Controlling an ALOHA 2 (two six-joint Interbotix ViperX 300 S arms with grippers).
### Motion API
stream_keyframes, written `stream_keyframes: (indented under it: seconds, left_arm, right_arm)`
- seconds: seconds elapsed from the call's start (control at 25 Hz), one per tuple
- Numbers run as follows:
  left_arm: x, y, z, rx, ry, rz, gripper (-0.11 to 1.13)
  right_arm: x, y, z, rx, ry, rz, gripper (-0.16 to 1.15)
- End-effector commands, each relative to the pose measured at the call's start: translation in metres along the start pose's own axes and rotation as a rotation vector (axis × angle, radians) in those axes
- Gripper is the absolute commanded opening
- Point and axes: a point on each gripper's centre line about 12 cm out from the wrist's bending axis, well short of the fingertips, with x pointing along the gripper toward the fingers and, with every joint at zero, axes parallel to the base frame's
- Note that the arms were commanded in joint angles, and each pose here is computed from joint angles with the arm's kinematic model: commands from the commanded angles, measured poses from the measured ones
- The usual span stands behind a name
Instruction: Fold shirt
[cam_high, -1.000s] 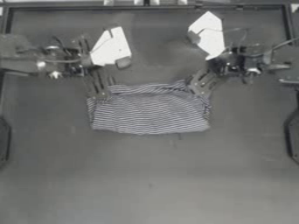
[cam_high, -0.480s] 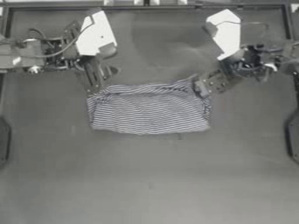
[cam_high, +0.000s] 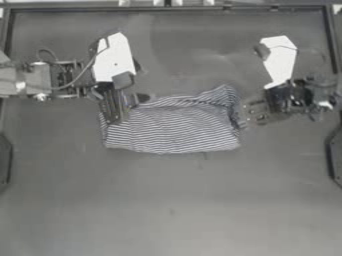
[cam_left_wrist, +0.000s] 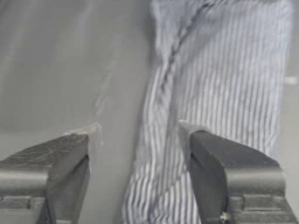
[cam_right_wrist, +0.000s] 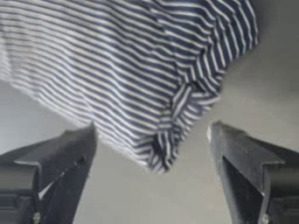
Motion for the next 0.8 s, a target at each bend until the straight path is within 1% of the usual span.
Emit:
stream_keyframes:
  seconds: [0.04, 0.12, 0.24, 0.52, 0.8]
  left_arm:
    - [-0.005, 0.001, 0.009, -0.001, -0.038, -0.001, 0.88]
    - [-0.005, 0.0, 0.009, 0.0, -0.038, -0.002, 0.88]
    - [-0.005, 0.0, 0.009, -0.003, -0.036, -0.003, 0.88]
    - [-0.001, -0.004, 0.006, 0.004, -0.022, -0.011, 0.88]
    - [0.004, -0.006, 0.002, 0.007, -0.005, -0.014, 0.88]
  right_arm:
    - [-0.002, 0.0, 0.0, 0.03, -0.053, 0.069, 1.01]
    - [0.002, -0.005, -0.002, 0.057, -0.065, 0.089, 1.01]
    - [0.008, -0.008, -0.004, 0.074, -0.071, 0.099, 1.01]
    - [0.029, -0.013, -0.009, 0.078, -0.051, 0.09, 1.01]
    - [0.042, -0.02, -0.008, 0.105, -0.052, 0.13, 1.01]
